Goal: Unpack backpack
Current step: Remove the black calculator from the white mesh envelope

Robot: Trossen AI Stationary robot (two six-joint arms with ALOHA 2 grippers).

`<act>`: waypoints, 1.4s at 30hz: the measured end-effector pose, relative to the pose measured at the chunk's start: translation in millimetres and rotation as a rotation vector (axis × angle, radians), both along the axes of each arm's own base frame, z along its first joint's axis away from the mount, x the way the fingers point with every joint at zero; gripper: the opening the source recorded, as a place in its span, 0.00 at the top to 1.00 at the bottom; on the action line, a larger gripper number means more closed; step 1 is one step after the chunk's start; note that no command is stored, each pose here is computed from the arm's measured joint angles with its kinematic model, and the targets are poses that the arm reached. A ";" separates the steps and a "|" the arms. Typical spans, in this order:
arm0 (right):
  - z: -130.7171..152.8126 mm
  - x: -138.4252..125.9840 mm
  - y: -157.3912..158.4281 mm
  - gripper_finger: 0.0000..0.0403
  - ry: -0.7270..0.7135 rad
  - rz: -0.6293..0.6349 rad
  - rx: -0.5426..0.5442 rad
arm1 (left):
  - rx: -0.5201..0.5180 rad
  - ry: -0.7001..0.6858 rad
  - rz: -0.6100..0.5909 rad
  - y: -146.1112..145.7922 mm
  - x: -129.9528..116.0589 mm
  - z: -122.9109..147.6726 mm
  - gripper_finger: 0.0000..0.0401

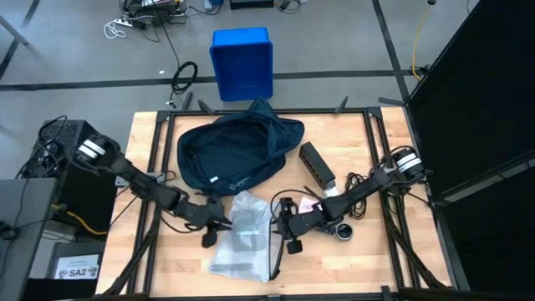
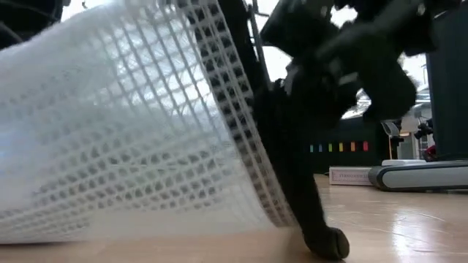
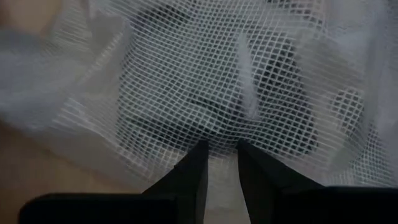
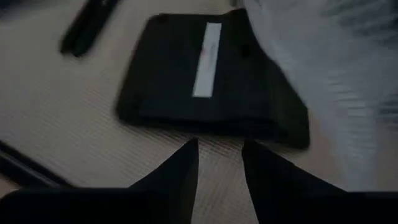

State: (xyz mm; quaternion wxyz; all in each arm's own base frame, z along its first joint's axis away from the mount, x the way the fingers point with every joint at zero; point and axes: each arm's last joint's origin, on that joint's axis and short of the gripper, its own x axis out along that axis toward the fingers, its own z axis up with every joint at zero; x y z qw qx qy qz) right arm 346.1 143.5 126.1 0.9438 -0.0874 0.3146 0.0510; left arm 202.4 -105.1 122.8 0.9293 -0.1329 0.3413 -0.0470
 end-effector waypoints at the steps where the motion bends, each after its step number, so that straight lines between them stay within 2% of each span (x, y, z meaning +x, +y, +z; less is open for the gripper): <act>1: -6.6 1.1 0.5 0.74 0.007 0.005 -0.009 | 0.003 0.006 0.000 -0.7 1.6 -3.9 0.85; 4: -22.8 6.2 1.6 0.71 0.028 -0.005 -0.029 | 0.008 0.043 0.022 -0.3 4.3 -15.7 0.85; 8: -27.7 18.6 0.0 0.66 0.019 -0.044 -0.032 | -0.001 0.063 0.052 0.9 7.9 -24.2 0.85; 12: -27.7 28.1 -1.2 0.62 0.013 -0.059 -0.041 | 0.004 0.008 0.034 0.6 12.6 -22.9 0.85; 16: -22.7 34.4 -0.2 0.60 -0.003 -0.038 -0.058 | 0.049 -0.033 0.002 -0.7 17.3 -19.2 0.85; 22: -5.1 41.4 7.6 0.58 -0.064 -0.016 -0.047 | 0.060 -0.052 0.002 -1.8 20.1 -16.4 0.85; 30: 17.7 33.2 21.0 0.56 -0.106 0.006 -0.042 | 0.070 -0.066 0.016 -1.4 21.0 -15.4 0.85; 42: 25.8 31.3 27.0 0.60 -0.151 0.010 -0.042 | 0.073 -0.069 0.019 -1.3 21.0 -15.1 0.85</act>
